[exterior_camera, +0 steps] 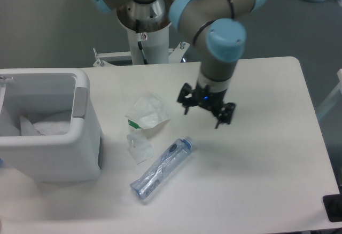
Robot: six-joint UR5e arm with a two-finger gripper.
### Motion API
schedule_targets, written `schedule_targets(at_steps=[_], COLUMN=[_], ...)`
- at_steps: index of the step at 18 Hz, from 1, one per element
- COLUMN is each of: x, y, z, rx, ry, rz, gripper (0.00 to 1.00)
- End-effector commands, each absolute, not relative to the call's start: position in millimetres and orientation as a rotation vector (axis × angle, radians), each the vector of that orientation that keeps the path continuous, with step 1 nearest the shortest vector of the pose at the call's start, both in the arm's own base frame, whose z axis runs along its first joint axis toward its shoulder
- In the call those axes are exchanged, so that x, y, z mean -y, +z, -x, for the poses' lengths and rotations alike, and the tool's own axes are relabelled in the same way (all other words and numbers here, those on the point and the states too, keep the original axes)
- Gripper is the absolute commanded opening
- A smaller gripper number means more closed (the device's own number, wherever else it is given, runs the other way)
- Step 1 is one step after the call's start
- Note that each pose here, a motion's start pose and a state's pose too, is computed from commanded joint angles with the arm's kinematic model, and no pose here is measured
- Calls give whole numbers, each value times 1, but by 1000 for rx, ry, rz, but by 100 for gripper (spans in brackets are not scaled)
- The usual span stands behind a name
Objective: Place the trash in the trash can
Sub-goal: 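Move the gripper over the crumpled clear plastic bag and lower it, then close the gripper on the clear plastic bag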
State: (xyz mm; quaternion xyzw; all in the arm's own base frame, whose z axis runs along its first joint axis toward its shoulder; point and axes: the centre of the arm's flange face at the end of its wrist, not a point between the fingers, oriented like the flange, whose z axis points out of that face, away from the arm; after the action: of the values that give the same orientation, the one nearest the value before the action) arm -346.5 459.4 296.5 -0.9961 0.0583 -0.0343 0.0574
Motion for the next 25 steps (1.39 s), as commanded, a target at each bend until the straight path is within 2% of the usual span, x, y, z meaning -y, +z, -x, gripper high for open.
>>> schedule_targets(at_steps=[7,17,18,19,23,25], x=[-494,-518,-522,-523,-525,-526], y=[266,210,205,200,198,200], z=[296,268,263,258,251,252], rx=[-340,-462,-484,-501,-525,-527], ry=[-166,-257,-254,-260,-256,-251], rz=[3041,3115,3128,3136,3144,3141], gripper=[100,100,85,58,24,3])
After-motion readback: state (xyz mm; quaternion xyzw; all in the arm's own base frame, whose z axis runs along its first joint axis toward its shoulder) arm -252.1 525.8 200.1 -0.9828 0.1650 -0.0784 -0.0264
